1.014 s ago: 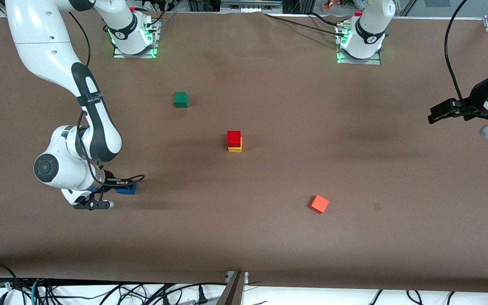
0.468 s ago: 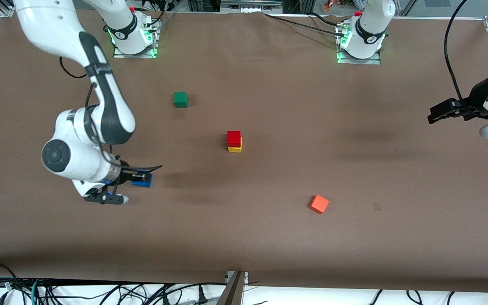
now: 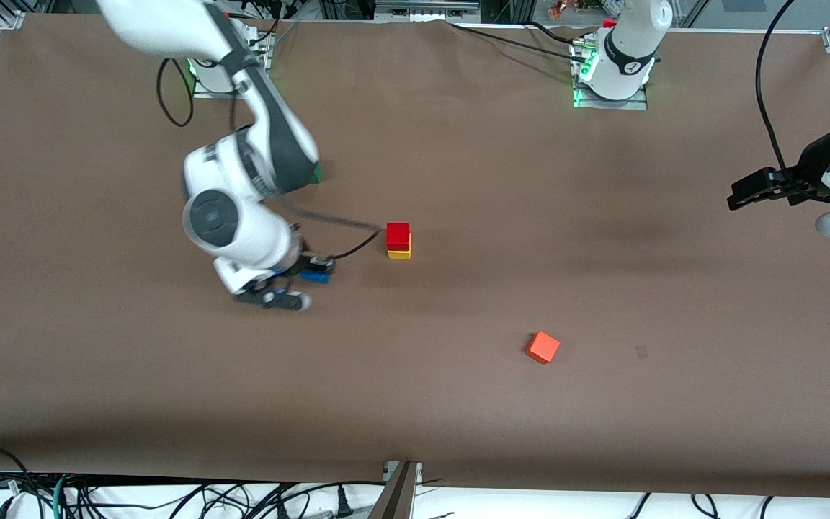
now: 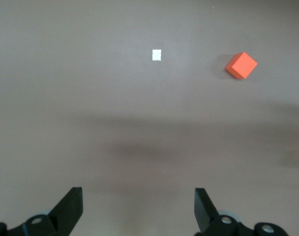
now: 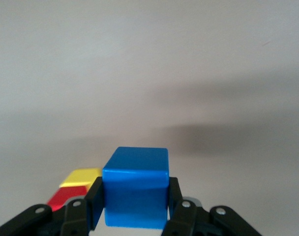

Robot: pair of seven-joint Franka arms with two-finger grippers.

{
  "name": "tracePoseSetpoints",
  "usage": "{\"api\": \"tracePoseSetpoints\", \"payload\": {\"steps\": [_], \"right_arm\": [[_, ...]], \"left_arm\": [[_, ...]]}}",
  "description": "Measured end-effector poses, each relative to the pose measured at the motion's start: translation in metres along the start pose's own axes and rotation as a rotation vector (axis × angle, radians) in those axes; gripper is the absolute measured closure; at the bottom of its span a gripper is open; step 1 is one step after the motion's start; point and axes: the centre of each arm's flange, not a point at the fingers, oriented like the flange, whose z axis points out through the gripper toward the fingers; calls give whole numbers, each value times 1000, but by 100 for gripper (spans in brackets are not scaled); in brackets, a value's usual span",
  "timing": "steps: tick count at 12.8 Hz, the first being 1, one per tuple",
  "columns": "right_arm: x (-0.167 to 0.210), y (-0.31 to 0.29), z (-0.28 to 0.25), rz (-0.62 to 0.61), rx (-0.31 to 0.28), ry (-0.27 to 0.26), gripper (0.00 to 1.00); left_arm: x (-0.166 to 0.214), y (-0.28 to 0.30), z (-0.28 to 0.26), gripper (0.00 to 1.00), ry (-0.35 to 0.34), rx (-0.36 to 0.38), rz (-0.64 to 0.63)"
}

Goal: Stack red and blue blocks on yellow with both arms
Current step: 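Lift the blue cube with the right gripper over the red-yellow stack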

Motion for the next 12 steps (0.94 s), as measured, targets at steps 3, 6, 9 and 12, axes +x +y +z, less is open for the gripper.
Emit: {"api": "tracePoseSetpoints", "payload": {"steps": [3,6,9,12], "right_arm": [[-33,-47,-14,-11,10,11,45],[-52,-64,-10,-41,-5,-9,45],[-71,-73,-3,-84,-34,-61,45],[-91,-82,6,-138,-65,-122,45]], "left_arm": [[0,0,0,0,0,0,0],[0,0,0,0,0,0,0],[0,0,0,0,0,0,0],[0,0,0,0,0,0,0]]}}
